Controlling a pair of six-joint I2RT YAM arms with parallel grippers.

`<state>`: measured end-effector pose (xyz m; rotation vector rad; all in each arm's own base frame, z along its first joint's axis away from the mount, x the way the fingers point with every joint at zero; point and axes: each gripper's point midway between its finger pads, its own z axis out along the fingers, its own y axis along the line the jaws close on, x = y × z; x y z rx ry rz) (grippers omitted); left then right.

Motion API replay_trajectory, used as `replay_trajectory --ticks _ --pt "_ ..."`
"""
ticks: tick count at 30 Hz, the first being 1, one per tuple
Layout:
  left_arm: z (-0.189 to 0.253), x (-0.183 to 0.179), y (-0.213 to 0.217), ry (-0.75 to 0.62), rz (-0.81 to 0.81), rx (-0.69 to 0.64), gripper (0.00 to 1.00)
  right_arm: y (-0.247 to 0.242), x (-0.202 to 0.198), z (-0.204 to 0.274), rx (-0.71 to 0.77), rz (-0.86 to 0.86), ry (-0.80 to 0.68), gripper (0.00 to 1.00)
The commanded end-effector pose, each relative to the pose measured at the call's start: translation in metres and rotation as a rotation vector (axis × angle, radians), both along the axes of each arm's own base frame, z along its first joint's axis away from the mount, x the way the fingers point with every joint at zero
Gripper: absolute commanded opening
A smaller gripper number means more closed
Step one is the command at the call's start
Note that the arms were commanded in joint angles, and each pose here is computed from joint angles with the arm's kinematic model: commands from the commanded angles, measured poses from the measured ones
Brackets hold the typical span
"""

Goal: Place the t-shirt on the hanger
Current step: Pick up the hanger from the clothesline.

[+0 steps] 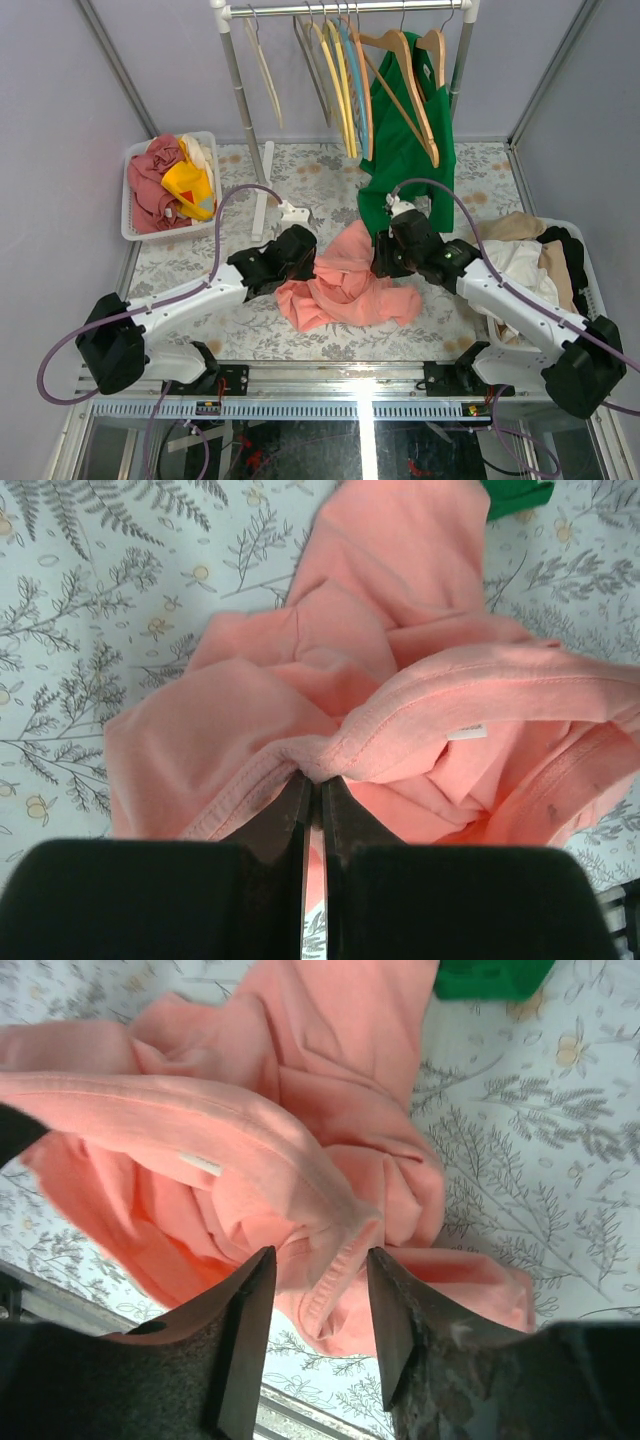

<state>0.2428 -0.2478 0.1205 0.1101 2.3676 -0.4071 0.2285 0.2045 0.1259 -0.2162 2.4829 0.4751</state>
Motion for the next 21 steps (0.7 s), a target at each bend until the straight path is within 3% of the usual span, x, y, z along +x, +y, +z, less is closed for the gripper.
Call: replay_trajectory --ticks 1,8,12,21 --pt "0.034 0.022 -0.009 -0.093 0.007 -0.036 0.00 0.003 0.015 0.075 0.050 0.043 -0.168 0.53" --pt "0.039 0.017 -0.008 -0.087 -0.012 -0.043 0.00 -0.005 0.031 0.189 0.062 0.072 -0.422 0.61" --pt "0.035 0.014 -0.008 -0.080 -0.024 -0.042 0.00 -0.023 0.071 0.246 -0.017 -0.012 -0.574 0.62" --pt "0.036 0.013 -0.006 -0.081 -0.043 -0.033 0.00 -0.029 0.162 0.317 0.055 -0.102 -0.729 0.62"
